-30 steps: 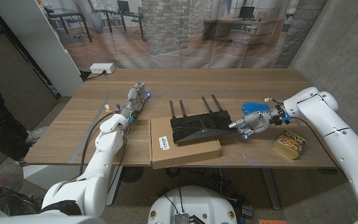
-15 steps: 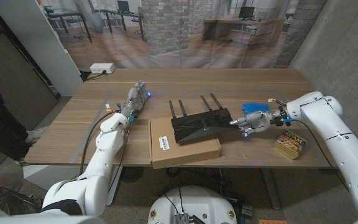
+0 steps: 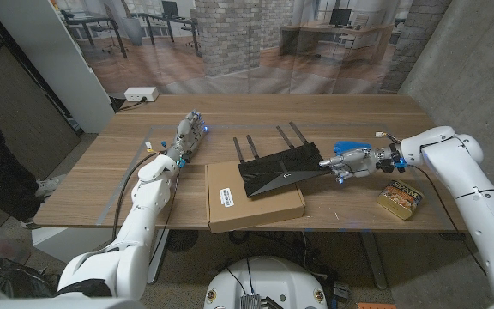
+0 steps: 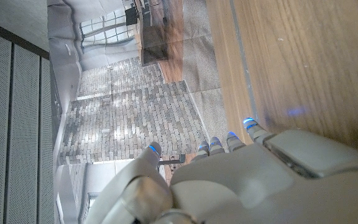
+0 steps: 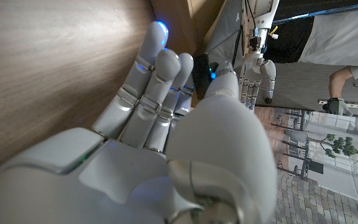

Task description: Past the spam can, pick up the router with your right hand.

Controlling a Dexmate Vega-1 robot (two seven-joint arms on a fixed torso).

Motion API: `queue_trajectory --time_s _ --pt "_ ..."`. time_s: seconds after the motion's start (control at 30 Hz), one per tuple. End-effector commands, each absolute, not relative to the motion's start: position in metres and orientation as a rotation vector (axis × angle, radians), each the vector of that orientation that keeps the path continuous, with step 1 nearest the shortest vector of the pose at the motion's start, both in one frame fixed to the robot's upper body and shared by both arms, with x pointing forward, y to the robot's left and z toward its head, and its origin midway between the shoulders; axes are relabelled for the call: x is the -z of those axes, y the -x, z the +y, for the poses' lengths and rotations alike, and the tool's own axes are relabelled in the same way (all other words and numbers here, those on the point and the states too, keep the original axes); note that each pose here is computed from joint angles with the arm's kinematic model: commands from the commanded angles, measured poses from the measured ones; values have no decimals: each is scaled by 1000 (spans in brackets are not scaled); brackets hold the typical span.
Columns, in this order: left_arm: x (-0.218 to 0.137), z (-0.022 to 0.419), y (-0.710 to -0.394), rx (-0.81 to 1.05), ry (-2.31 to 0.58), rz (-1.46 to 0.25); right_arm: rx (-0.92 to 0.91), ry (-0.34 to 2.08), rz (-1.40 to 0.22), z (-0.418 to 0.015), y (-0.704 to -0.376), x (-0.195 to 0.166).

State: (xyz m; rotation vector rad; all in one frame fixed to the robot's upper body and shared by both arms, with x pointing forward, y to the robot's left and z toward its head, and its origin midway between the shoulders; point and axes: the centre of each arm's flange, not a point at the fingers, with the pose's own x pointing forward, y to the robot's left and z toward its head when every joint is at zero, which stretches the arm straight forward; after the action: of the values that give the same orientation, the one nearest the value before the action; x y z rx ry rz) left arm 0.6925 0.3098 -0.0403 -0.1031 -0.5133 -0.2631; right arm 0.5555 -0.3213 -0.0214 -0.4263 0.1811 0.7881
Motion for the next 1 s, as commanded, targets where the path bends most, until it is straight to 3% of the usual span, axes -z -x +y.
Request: queue_trajectory --time_s 0.03,1.0 --pt "37 310 -687 262 97 -522 -737 470 124 -323 -546 8" --pt "35 310 -675 257 88 -537 -630 555 -46 -329 -522 -22"
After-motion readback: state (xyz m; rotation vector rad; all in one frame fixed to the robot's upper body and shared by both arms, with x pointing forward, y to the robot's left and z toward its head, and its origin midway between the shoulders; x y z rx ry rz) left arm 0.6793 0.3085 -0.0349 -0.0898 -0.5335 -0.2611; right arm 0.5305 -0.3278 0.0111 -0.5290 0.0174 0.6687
